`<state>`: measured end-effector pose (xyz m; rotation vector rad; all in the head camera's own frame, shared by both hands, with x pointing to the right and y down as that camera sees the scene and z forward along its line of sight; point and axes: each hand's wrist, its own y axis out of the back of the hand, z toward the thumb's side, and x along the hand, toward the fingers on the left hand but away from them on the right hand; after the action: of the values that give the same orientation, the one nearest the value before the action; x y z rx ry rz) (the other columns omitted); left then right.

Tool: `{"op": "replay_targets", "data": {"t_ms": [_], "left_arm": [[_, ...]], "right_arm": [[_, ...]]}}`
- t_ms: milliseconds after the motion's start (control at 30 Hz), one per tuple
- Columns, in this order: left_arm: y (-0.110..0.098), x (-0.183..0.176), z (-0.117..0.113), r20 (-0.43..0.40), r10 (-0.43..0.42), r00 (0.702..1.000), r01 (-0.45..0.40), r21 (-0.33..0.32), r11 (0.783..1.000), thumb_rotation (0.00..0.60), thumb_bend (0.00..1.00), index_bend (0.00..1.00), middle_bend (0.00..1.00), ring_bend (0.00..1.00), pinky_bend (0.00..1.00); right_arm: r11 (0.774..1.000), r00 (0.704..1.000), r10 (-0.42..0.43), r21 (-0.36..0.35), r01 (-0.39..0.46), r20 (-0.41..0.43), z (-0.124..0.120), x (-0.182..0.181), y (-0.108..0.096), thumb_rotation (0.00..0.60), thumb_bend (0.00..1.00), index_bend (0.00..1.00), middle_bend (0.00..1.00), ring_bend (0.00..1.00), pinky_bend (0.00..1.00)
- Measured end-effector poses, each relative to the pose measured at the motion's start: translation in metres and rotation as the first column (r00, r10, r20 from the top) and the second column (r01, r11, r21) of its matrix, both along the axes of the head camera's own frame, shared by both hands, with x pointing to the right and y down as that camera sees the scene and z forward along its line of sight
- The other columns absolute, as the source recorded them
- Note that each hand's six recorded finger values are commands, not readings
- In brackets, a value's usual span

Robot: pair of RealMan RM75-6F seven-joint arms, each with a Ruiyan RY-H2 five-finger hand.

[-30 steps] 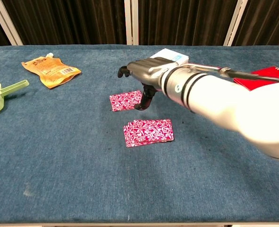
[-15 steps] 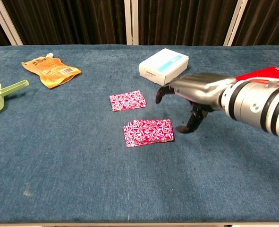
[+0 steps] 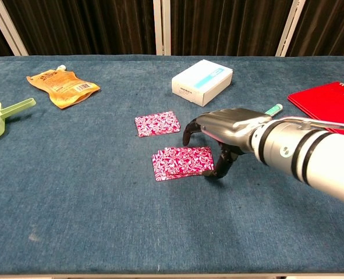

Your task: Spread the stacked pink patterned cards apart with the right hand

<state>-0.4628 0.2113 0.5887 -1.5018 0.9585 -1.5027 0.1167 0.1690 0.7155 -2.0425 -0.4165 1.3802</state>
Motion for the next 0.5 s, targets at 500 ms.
{"op": "replay_targets", "data": {"t_ms": [500], "left_arm": [[0.001,-0.004,0.003,-0.002,-0.008,1.0,0.008,-0.002,1.0,0.6,0.09,0.1,0.02,0.0,0.0]], "right_arm": [[1.0,1.0,0.0,0.004,0.0,-0.01,0.005,-0.013,0.001,0.6,0.46,0.34,0.18,0.0,0.0]]}}
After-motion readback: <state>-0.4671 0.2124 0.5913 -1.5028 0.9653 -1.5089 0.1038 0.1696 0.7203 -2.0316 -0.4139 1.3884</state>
